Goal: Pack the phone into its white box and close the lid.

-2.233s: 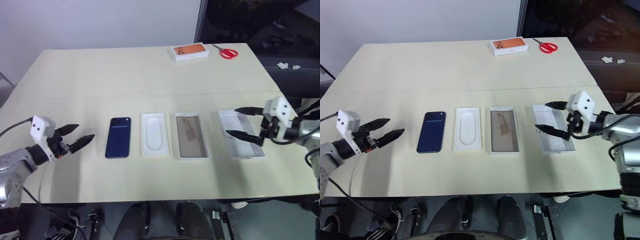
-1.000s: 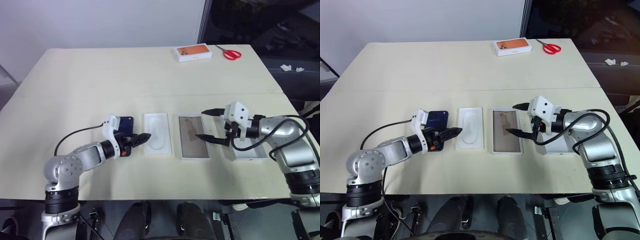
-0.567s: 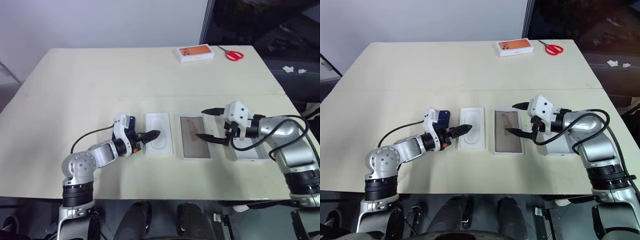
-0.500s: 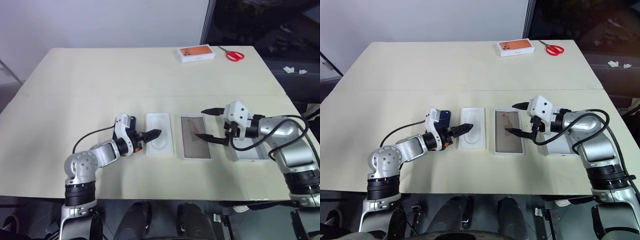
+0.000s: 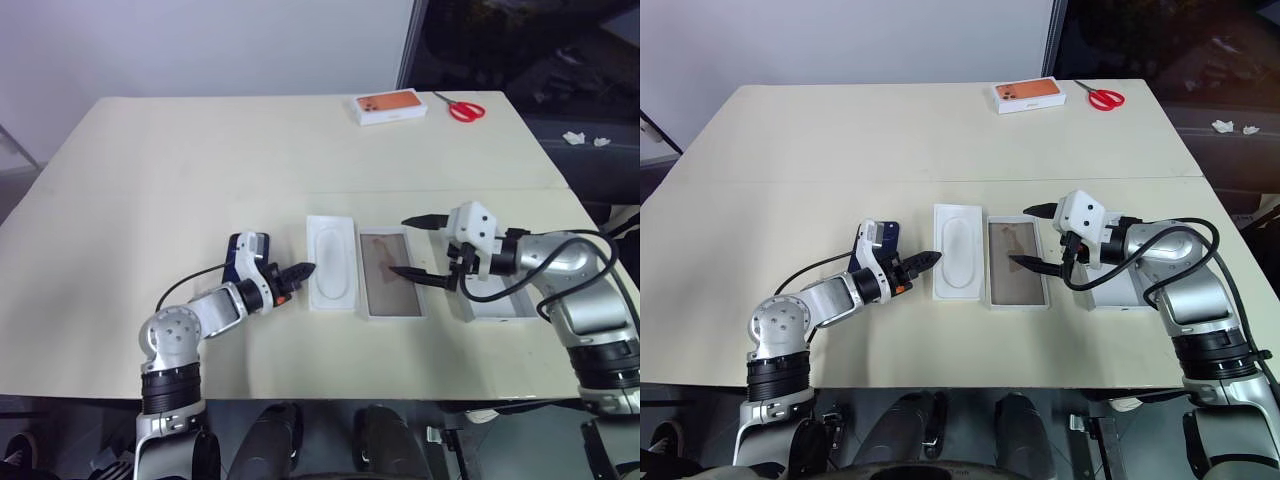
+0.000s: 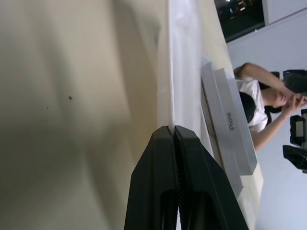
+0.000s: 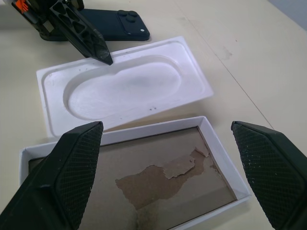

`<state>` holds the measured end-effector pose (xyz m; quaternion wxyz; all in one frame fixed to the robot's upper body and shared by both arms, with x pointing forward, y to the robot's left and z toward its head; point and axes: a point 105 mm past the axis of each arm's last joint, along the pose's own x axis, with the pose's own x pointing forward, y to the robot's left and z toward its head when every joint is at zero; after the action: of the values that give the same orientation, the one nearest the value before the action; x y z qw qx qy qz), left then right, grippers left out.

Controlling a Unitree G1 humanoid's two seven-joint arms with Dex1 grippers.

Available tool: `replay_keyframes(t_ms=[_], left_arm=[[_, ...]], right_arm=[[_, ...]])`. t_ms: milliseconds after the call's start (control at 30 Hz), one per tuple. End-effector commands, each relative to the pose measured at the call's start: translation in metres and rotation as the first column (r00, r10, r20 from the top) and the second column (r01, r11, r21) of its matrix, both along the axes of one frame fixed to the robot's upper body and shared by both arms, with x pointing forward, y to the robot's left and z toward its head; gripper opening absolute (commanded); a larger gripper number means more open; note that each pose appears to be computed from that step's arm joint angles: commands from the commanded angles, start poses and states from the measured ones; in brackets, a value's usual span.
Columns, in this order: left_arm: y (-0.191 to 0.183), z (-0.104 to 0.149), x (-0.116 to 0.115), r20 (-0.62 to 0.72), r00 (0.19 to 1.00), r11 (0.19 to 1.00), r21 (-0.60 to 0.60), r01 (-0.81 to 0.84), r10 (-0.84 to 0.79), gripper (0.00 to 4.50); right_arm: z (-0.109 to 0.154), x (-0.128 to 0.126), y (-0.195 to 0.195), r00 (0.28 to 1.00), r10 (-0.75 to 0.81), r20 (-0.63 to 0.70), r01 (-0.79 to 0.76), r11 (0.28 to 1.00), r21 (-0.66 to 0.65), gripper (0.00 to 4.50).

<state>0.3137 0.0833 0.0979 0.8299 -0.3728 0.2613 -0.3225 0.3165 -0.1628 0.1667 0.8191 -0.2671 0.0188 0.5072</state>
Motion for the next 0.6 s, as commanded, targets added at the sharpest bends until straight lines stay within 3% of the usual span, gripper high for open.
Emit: replay_keyframes(t_ms=[33,233,467,567,600], left_arm=[[0.010,0.001,-0.001,-0.028,0.999,0.999,-0.046,-0.027,0.026,0.02],[0.048,0.024,0.011,0.006,0.992,0.987,-0.102,-0.121,0.122,0.02],[0.061,0.041,0.014,0.064,0.989,0.990,-0.058,-0.129,0.132,0.02],[0.057,0.044,0.014,0.080,0.990,0.992,-0.046,-0.115,0.118,0.00],[0.056,0.045,0.014,0.084,0.990,0.993,-0.047,-0.113,0.116,0.00]], right_arm=[[0.013,-0.004,0.003,0.999,0.028,0.031,-0.029,1.000,0.008,4.50],[-0.007,-0.046,0.016,0.959,0.186,-0.212,-0.180,0.983,0.048,4.50],[-0.042,-0.050,0.021,0.959,0.181,-0.221,-0.203,0.975,-0.086,4.50],[-0.063,-0.045,0.015,0.964,0.171,-0.202,-0.214,0.952,-0.217,3.71],[-0.068,-0.042,0.012,0.968,0.165,-0.188,-0.211,0.944,-0.254,3.26]])
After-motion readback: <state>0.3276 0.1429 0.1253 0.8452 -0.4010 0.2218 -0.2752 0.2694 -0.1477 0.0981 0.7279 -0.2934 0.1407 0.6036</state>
